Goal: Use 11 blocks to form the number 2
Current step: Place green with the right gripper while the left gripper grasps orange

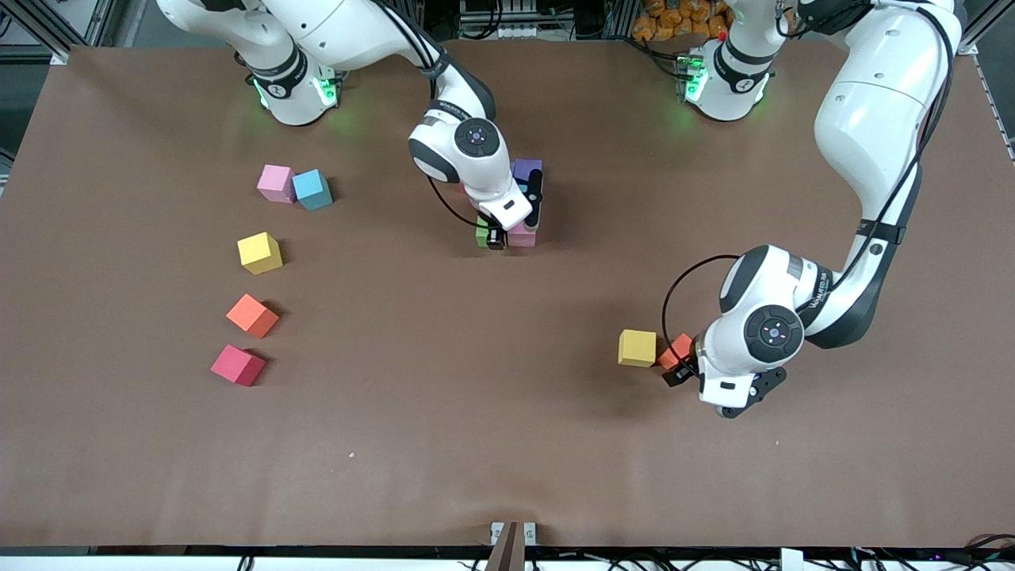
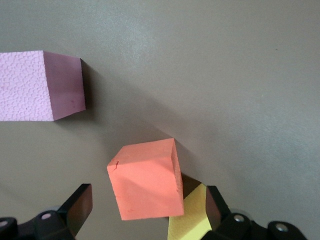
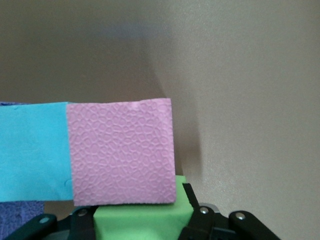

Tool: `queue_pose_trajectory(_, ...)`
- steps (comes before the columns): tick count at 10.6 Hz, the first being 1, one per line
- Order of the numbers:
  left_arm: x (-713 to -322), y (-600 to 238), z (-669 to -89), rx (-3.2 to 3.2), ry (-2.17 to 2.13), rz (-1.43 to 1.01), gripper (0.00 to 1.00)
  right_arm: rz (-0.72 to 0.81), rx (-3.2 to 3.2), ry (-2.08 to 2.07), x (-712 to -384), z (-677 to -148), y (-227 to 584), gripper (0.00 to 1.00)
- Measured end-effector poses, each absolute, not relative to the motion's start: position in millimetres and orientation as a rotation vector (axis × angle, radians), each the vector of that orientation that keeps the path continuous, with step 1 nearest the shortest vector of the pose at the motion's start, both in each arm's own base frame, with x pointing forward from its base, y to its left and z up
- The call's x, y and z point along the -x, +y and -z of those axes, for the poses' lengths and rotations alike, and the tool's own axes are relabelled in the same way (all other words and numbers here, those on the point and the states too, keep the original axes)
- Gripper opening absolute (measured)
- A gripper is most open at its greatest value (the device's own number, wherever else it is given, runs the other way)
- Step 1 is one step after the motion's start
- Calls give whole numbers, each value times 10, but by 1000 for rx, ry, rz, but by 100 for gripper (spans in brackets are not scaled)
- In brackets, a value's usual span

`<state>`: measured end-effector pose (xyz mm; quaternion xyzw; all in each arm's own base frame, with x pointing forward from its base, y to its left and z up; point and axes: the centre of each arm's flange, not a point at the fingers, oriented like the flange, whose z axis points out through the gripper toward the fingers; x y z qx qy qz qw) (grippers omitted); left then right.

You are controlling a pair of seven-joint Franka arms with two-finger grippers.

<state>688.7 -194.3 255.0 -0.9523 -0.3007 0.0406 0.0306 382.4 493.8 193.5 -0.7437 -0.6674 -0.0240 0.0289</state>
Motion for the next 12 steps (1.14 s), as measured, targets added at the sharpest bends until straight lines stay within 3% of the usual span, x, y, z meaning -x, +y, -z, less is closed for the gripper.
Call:
queue_pose_trajectory(1,-6889,-1938,-2513,2935,-929,-129,100,74,2299,-2054,-3825,-1934,4941,59)
queue_pose_trajectory(4,-6883,-1932,-2333,2920,-984,-145,100,78,2307,-2045,-3836,-1943,4944,97)
queue_pose_trajectory(9,-6856,-1871,-2116,2891,-1033,-171,100,94,2318,-2040,-3901,-2047,4968,100)
queue_pose_trajectory(12,-6845,-1894,-2089,2894,-1029,-173,100,14,2348,-2072,-3910,-2340,4922,100)
